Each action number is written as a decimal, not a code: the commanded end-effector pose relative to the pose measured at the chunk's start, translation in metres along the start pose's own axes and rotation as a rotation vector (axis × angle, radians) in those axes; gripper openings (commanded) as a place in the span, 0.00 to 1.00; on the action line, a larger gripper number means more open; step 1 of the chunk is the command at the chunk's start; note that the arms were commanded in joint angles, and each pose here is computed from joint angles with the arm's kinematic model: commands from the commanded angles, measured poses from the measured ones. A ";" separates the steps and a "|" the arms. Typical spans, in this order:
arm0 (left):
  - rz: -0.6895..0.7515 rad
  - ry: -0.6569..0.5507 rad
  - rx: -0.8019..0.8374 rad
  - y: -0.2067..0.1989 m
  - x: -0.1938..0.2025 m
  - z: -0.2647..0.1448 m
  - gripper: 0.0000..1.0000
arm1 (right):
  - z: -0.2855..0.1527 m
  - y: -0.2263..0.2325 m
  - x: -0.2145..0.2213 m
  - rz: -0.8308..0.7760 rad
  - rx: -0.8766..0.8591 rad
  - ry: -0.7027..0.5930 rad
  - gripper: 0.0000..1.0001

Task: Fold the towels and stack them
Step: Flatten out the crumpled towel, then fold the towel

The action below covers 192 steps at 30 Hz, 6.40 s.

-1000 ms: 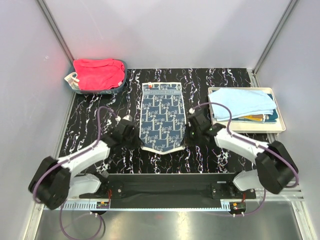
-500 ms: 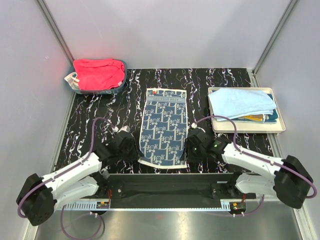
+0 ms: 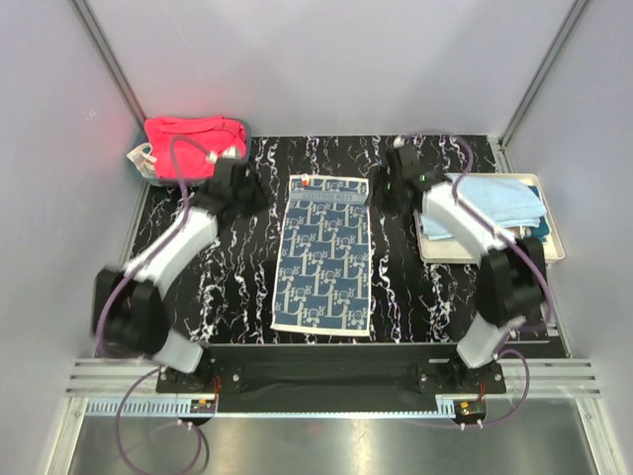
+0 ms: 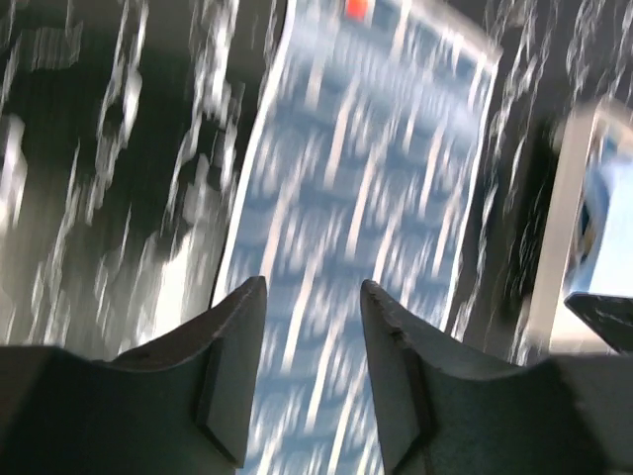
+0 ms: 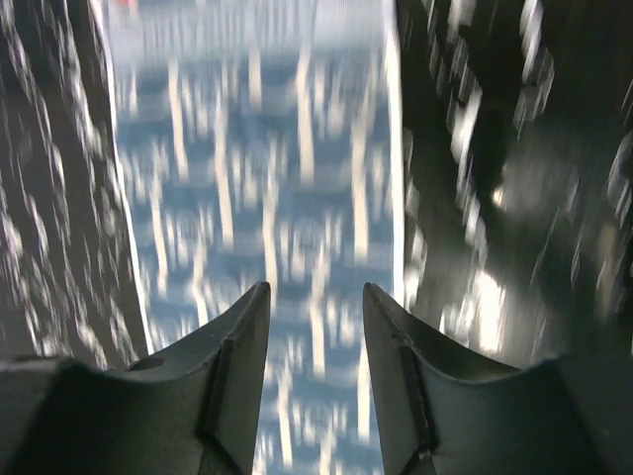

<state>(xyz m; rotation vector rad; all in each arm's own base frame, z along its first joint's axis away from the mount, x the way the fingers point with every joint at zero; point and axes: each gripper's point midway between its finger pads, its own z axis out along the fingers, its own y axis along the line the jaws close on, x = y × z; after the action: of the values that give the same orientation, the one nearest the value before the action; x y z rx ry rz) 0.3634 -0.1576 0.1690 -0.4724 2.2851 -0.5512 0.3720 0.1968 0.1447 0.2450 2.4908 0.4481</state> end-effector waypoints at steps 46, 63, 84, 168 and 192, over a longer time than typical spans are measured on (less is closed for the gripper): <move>0.184 0.182 -0.086 0.012 -0.038 0.278 0.31 | 0.235 -0.045 -0.086 -0.115 0.252 0.014 0.38; 0.120 0.010 0.081 -0.019 -0.087 0.251 0.00 | 0.201 -0.031 -0.134 -0.147 0.234 -0.131 0.01; 0.152 -0.395 0.328 -0.101 -0.207 0.177 0.00 | 0.119 0.007 -0.249 -0.123 0.067 -0.456 0.00; 0.026 -0.208 0.061 0.039 0.043 -0.021 0.00 | -0.041 0.021 0.073 -0.102 -0.141 -0.111 0.00; 0.054 -0.100 0.039 0.069 0.088 -0.005 0.00 | -0.014 0.010 0.120 -0.099 -0.112 -0.014 0.00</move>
<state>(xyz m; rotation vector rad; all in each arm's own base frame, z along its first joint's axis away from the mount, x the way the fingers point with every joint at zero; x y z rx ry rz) 0.2783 -0.1385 0.0742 -0.4289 2.2450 -0.5136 0.2610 0.2350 0.0846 0.0605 2.4911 0.5495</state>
